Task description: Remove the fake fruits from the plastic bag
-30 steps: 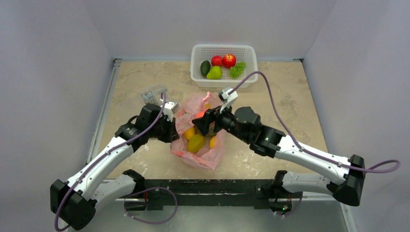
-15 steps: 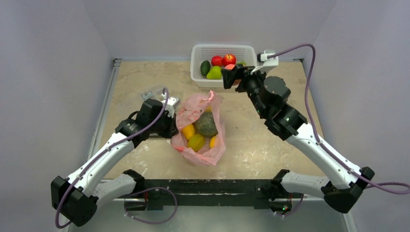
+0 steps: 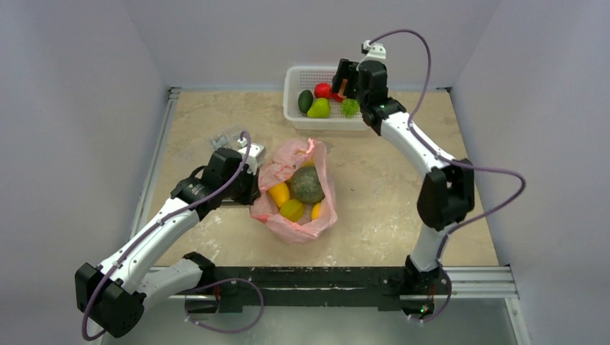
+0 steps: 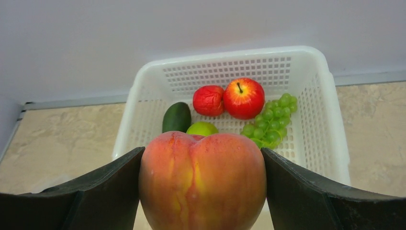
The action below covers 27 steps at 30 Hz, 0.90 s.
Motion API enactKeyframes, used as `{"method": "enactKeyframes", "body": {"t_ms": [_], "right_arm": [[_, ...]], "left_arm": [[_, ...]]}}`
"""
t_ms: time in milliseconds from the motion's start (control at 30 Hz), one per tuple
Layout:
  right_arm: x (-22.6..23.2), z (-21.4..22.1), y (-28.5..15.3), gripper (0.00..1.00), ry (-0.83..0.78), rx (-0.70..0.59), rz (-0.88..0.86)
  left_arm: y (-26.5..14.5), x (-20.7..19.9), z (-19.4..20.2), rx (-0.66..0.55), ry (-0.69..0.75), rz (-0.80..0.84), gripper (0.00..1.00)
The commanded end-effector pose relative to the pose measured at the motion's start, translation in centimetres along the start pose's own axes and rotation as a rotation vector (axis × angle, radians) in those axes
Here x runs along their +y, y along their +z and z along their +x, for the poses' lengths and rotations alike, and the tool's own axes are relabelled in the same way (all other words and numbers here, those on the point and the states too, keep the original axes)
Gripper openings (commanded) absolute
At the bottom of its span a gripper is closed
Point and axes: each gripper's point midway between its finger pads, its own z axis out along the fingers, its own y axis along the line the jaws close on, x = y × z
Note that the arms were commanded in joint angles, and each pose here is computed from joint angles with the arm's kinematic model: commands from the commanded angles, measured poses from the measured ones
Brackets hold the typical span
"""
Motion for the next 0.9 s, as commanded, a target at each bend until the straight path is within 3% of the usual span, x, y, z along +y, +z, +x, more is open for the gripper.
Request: {"method": "enactKeyframes", "body": {"t_ms": [0,233,300,433,533,633,867], "right_arm": [[-0.2,-0.8,5.5,0.00,0.000,0.007,-0.006],[-1.6,7.2,11.5,0.00,-0.069,0.198,0.013],[-1.9,8.4,12.0,0.14,-0.071,0.207,0.023],[-2.6,11.5,12.9,0.27,-0.081,0.253,0.032],[-3.3,13.1,13.3,0.54,-0.096,0.291,0.060],[-3.6,13.2,13.4,0.74,-0.110,0.301,0.072],[-3.0,10.2,11.8,0.94,-0.121,0.281,0.060]], "left_arm": [[-0.3,0.8,-0.4,-0.029,0.026,-0.038,0.00],[-0.2,1.0,-0.5,-0.031,0.032,-0.048,0.00],[-0.1,1.0,-0.5,-0.028,0.033,-0.049,0.00],[-0.1,0.9,-0.6,-0.029,0.035,-0.043,0.00],[-0.1,0.8,-0.7,-0.031,0.037,-0.036,0.00],[-0.1,0.7,-0.7,-0.034,0.038,-0.031,0.00],[-0.2,0.5,-0.7,-0.035,0.038,-0.019,0.00]]}}
